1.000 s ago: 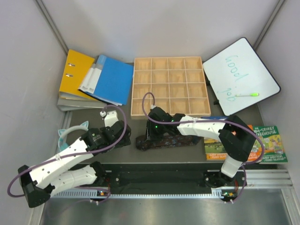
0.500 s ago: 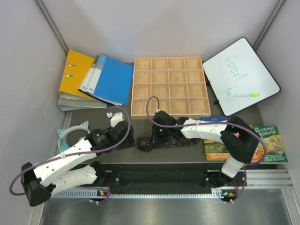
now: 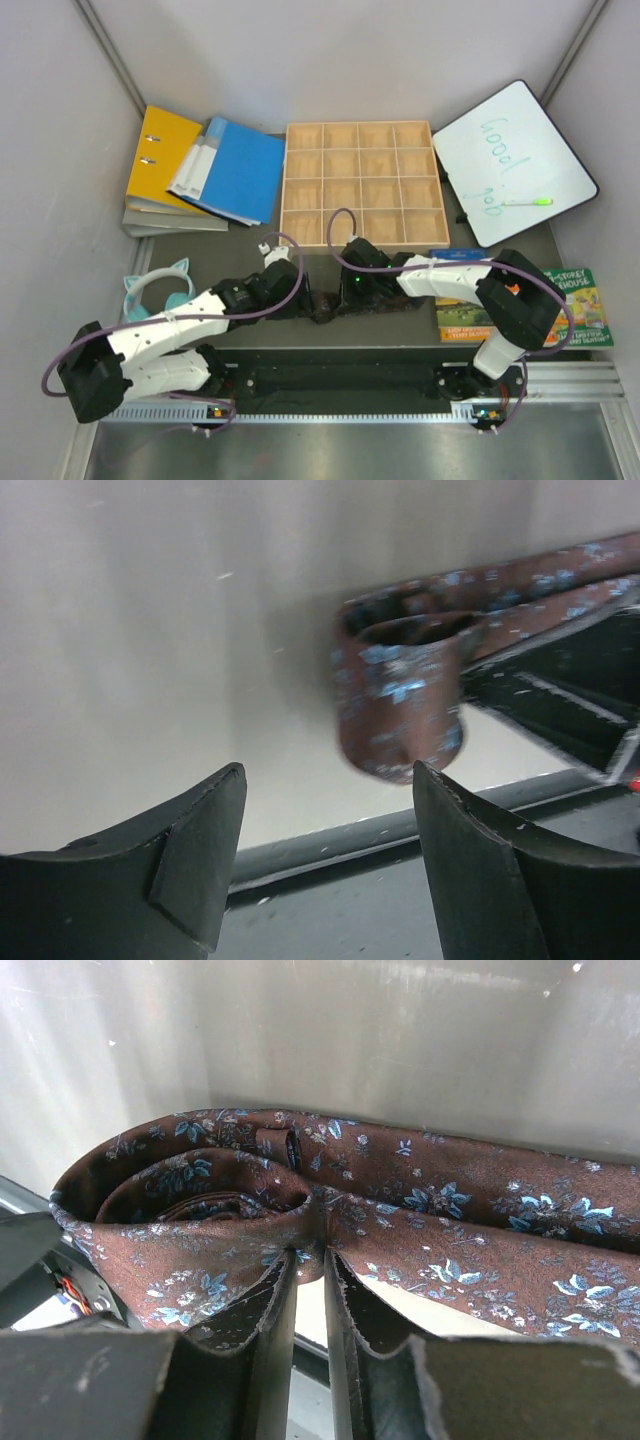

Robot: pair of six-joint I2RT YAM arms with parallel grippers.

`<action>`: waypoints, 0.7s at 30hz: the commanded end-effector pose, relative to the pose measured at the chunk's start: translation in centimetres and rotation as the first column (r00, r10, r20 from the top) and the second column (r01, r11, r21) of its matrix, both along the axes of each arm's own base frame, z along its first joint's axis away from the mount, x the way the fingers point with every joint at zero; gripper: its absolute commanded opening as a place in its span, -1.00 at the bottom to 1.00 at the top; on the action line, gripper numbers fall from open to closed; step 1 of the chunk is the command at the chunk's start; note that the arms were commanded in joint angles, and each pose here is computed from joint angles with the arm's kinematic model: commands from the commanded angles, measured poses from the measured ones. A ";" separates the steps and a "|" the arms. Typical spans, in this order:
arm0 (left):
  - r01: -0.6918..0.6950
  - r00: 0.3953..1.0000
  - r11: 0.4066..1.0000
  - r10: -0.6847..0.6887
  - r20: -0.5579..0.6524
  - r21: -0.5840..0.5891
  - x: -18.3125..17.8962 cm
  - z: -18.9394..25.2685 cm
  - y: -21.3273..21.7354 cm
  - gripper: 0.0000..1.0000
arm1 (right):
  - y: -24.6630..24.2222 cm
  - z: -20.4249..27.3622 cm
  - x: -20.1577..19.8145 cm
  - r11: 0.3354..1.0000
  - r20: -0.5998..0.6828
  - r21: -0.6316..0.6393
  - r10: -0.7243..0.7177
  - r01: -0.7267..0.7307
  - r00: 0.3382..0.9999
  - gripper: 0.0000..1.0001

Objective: Roll the ties
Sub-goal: Roll the tie at the center of the board.

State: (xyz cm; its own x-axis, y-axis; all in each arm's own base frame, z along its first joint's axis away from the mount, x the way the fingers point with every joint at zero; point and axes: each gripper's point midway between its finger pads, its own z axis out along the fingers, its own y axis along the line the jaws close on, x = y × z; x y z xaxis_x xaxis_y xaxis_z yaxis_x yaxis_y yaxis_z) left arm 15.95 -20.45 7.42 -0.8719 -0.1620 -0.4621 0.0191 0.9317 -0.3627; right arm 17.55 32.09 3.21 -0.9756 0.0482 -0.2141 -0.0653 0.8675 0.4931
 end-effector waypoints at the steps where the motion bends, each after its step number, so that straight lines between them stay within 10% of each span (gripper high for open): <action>1: 0.058 0.997 0.990 -0.050 0.065 -0.127 1.4 1.2 -3.2 0.44 | -0.1 0.7 0.8 1.000 0.044 0.027 -0.002 0.001 0.999 -0.64; 9: 0.053 0.998 0.991 -0.049 0.035 -0.121 1.7 -1.1 -4.1 0.25 | -0.4 1.1 1.2 0.999 0.049 0.039 -0.011 0.009 0.999 -0.64; 21: 0.020 0.999 0.999 -0.022 -0.049 -0.032 1.7 -2.5 -3.9 -0.66 | 0.1 2.8 1.5 0.997 0.065 0.083 -0.002 -0.003 0.998 -0.30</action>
State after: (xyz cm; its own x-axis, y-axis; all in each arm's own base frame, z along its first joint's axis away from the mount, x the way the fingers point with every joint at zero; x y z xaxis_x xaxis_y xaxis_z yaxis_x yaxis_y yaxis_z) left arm 17.20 -24.41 4.39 -0.8980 -0.1551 -0.4117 0.0384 0.9046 -0.4245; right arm 17.91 31.19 3.12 -0.9749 0.0581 -0.2151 -0.0578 0.8662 0.4963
